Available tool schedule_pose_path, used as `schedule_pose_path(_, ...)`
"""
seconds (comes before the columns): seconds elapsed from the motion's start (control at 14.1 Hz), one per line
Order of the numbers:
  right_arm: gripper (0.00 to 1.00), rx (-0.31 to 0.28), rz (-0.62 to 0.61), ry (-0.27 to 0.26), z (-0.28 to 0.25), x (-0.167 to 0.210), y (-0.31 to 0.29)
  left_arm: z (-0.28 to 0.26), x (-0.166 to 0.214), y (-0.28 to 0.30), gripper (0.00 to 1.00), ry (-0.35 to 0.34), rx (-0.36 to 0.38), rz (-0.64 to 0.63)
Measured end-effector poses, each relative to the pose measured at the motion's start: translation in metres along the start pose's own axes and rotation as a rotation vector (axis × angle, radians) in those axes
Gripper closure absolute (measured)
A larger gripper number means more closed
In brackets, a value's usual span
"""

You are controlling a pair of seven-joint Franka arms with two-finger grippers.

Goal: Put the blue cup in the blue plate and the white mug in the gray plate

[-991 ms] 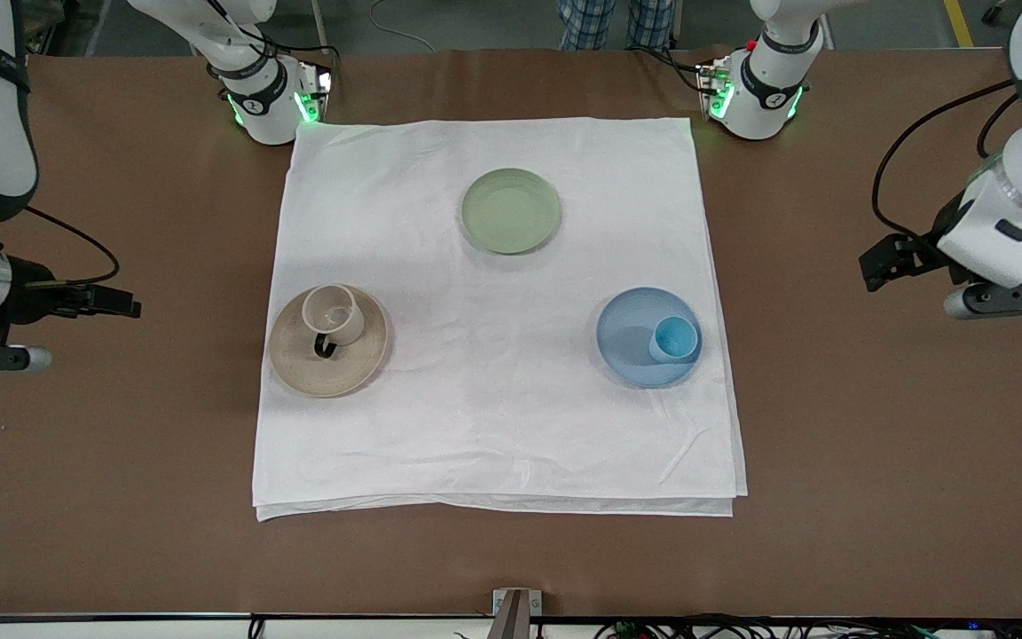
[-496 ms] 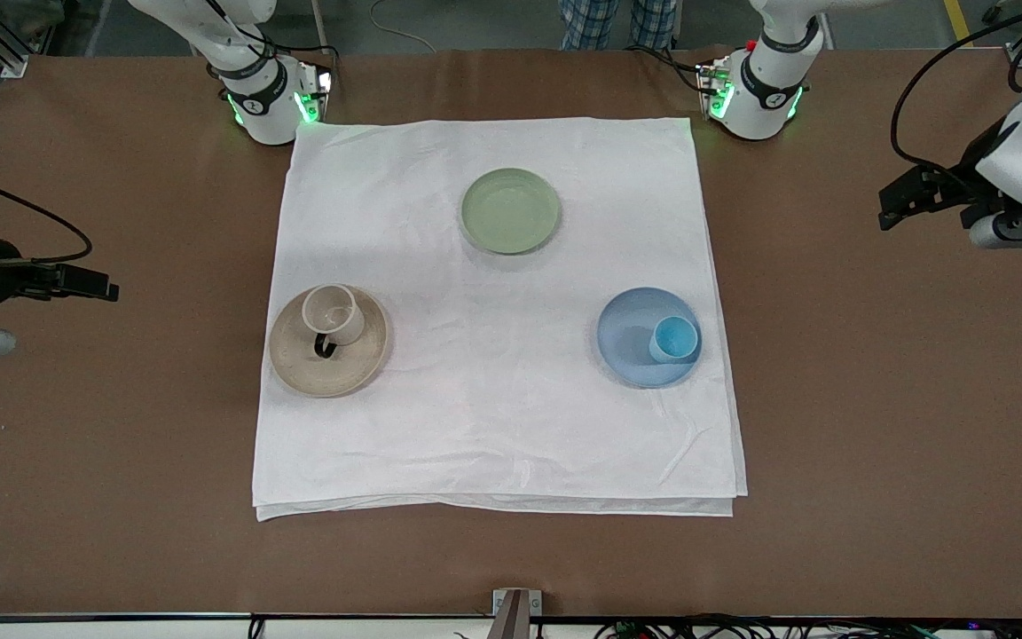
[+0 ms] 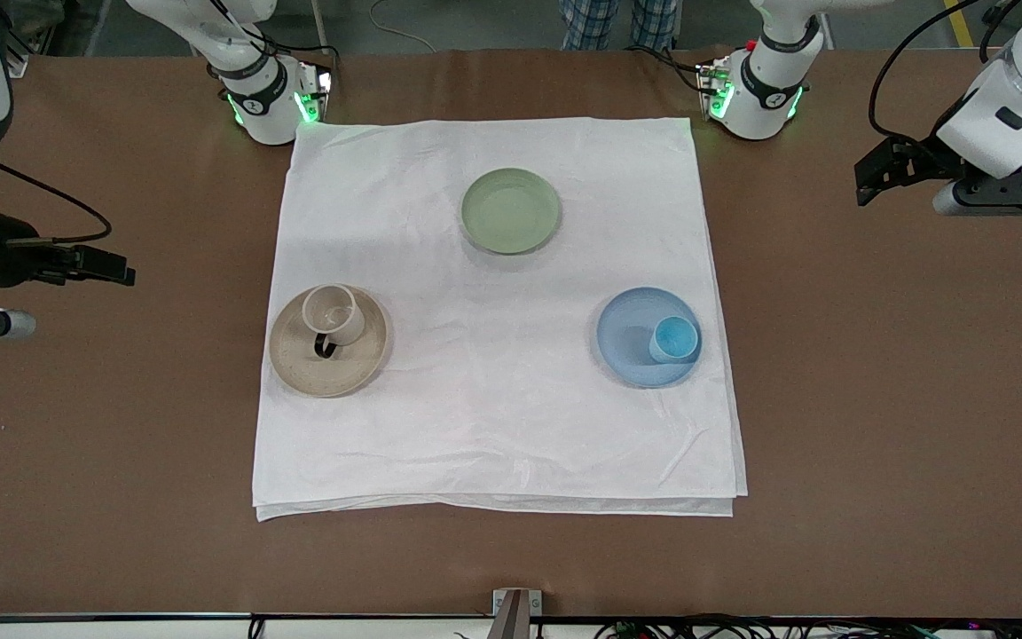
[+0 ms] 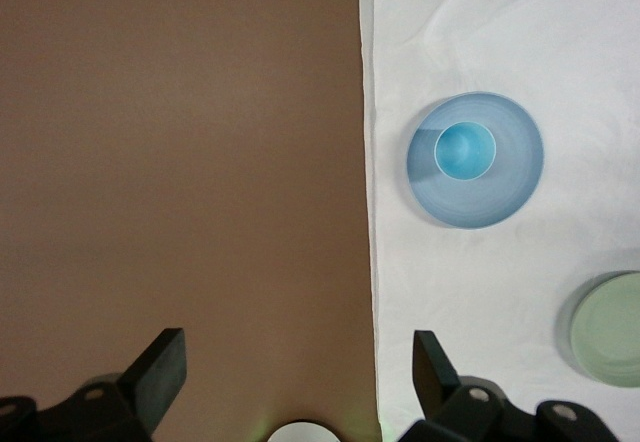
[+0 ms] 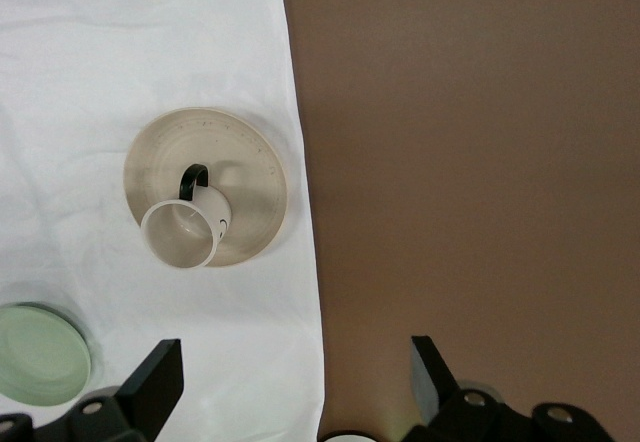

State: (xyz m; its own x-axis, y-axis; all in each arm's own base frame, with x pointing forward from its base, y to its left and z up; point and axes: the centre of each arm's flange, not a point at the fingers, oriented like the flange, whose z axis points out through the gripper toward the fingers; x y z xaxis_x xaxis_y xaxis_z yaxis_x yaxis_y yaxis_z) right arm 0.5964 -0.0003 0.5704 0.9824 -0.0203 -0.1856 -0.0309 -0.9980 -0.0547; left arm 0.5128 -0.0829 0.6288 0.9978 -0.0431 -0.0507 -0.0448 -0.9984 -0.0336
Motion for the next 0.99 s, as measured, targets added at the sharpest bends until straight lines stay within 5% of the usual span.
schedule_pose_path(0.99, 0.0, -0.059, -0.05, 0.102, -0.028, -0.126, -0.006, 0.008, 0.008, -0.012, 0.0, 0.0, -0.004, -0.023)
